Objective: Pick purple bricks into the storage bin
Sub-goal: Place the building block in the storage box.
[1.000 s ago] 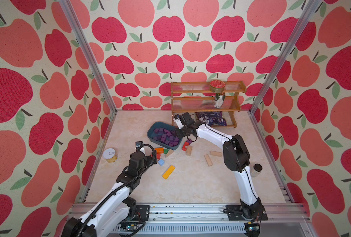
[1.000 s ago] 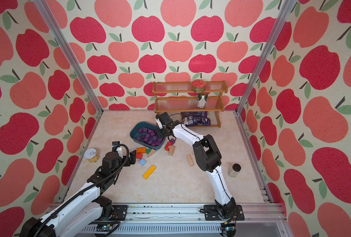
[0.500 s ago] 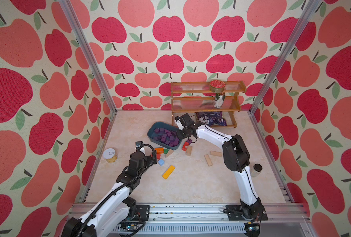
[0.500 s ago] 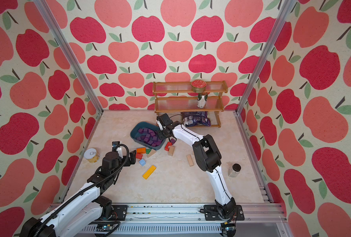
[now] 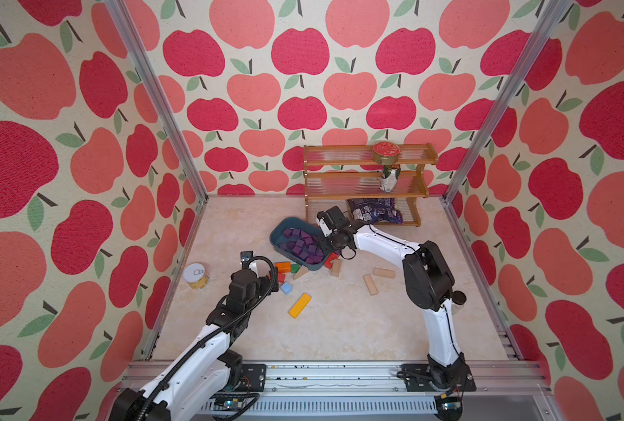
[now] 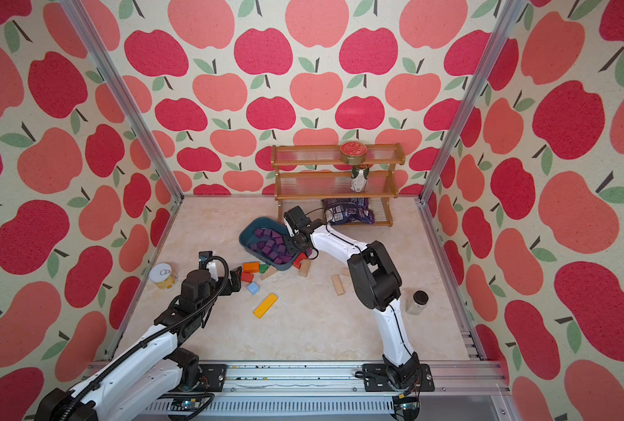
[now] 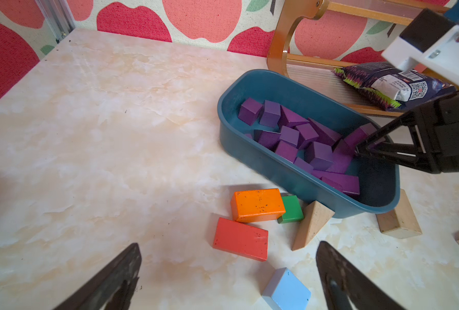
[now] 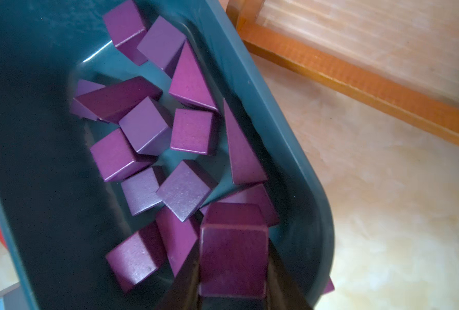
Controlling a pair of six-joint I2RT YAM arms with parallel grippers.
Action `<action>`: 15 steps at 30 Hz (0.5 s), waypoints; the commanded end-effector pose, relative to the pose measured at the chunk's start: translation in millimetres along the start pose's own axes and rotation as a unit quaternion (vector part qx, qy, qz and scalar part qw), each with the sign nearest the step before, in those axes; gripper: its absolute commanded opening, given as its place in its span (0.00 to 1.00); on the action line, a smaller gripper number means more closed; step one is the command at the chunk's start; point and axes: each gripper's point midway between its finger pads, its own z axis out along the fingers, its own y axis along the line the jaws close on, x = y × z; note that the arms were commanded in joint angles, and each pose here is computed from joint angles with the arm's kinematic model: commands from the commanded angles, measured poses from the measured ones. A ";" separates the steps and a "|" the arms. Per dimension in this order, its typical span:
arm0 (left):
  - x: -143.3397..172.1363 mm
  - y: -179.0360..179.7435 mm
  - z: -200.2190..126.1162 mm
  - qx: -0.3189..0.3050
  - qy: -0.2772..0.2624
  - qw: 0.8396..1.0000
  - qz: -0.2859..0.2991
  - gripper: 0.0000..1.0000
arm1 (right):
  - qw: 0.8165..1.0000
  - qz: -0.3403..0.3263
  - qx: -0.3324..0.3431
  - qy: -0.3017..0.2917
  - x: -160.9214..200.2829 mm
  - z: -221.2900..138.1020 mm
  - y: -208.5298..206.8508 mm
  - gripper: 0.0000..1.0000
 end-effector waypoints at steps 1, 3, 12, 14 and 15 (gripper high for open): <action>-0.4 4.1 -1.1 -0.009 -0.001 1.000 0.001 0.99 | 1.000 0.015 0.008 0.012 11.2 -12.1 0.8 0.21; 0.0 3.9 -0.7 -0.009 0.000 1.000 0.001 1.00 | 1.000 0.013 0.009 0.012 10.4 -13.4 2.4 0.21; 0.7 4.6 0.2 -0.011 0.002 1.000 0.001 0.99 | 0.999 -0.002 0.021 0.028 7.7 -1.3 1.9 0.21; 1.5 4.7 0.4 -0.011 0.003 1.000 0.001 0.99 | 0.999 -0.008 0.026 0.032 8.0 1.8 0.7 0.21; 1.3 4.7 0.6 -0.012 0.003 1.000 0.001 0.99 | 0.999 -0.010 0.030 0.032 7.6 3.2 -0.4 0.21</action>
